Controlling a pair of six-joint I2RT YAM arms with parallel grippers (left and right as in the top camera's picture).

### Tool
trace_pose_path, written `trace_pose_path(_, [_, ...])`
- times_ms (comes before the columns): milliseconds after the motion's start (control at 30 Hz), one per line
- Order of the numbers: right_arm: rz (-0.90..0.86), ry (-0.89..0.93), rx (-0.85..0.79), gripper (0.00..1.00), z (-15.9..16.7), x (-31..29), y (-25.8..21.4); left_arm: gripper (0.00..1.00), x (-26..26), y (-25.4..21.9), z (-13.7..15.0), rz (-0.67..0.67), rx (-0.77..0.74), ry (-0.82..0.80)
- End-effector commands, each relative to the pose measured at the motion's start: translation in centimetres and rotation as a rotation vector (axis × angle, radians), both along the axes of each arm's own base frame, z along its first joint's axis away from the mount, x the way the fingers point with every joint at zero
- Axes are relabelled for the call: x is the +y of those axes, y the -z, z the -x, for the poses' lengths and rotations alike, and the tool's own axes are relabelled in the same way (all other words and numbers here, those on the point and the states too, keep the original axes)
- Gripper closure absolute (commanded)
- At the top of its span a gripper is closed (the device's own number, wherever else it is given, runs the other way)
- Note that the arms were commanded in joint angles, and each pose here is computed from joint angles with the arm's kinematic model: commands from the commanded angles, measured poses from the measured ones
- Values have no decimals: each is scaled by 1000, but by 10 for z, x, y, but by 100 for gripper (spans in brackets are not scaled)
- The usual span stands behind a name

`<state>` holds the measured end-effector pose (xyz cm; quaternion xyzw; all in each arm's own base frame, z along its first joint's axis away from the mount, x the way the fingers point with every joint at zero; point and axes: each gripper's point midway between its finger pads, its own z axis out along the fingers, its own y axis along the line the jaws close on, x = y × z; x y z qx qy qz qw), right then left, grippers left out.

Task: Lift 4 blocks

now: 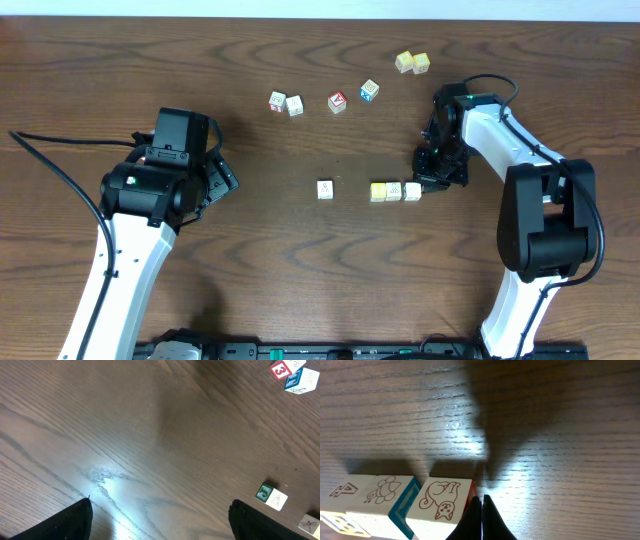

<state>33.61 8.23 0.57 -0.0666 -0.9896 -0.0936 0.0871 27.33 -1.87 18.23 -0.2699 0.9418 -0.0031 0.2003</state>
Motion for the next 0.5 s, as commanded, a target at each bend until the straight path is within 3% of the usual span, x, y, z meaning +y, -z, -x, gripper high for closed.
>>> trace_pose_path(0, [-25,3,13,99,4,6,0,13,3,-3,-2,-6,-8,-20])
trace_pose_path(467, [-54,6,12,99,3,11,-1,13,3,-3,-2,-6,-8,-20])
